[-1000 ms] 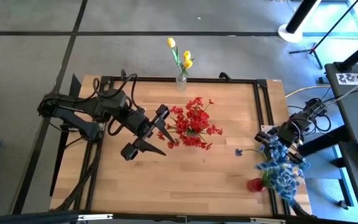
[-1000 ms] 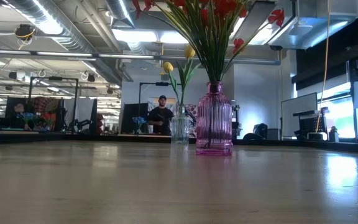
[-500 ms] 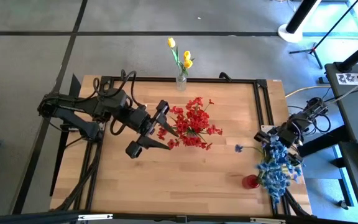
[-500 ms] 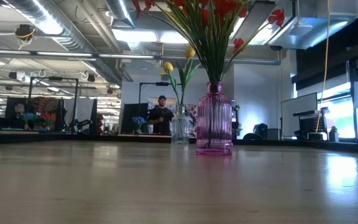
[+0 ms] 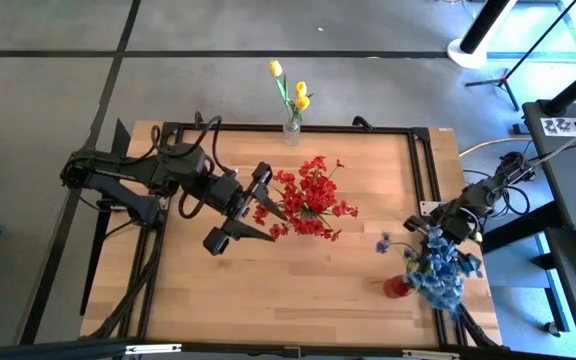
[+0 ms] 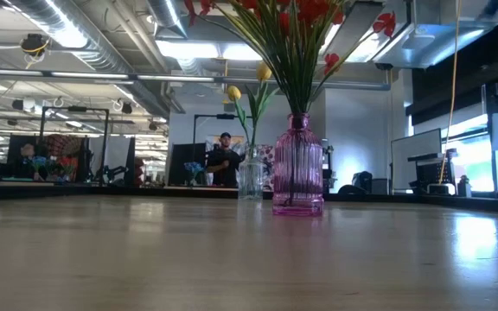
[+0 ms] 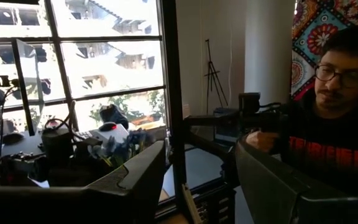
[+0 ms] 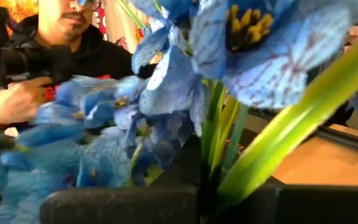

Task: Sort flowers into vase by color
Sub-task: Put the blue flowers into the red vase

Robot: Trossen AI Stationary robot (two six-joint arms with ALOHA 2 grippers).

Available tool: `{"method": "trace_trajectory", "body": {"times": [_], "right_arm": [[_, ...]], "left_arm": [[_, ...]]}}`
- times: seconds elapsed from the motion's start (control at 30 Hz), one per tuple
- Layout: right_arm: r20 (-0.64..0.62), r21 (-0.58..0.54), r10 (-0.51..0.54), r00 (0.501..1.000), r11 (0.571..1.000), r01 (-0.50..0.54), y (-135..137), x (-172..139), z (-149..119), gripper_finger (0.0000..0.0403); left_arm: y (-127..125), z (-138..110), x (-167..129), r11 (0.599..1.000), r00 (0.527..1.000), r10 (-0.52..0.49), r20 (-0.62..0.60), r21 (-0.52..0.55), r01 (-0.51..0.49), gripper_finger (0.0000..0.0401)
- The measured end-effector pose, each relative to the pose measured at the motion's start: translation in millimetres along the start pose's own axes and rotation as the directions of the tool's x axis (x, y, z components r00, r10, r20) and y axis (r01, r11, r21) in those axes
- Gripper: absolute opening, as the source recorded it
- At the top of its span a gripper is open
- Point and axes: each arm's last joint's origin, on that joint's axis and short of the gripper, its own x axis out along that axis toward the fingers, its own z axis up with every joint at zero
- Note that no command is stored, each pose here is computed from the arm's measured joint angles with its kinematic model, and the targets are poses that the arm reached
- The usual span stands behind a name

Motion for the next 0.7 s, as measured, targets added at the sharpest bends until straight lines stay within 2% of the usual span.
{"method": "trace_trajectory", "body": {"times": [0.17, 0.7], "right_arm": [[-0.071, 0.005, 0.014, 0.997, 1.000, -0.013, -1, 5, -5, 0.0007], [-0.266, -0.003, -0.054, 0.963, 0.998, 0.055, -9, 19, -24, 0.0007]], "left_arm": [[0, -2, 0, 1.000, 1.000, -0.001, -0.025, -0.009, 0.001, 0.0192], [0, -4, 0, 1.000, 0.999, -0.002, -0.039, -0.014, 0.001, 0.0192]]}}
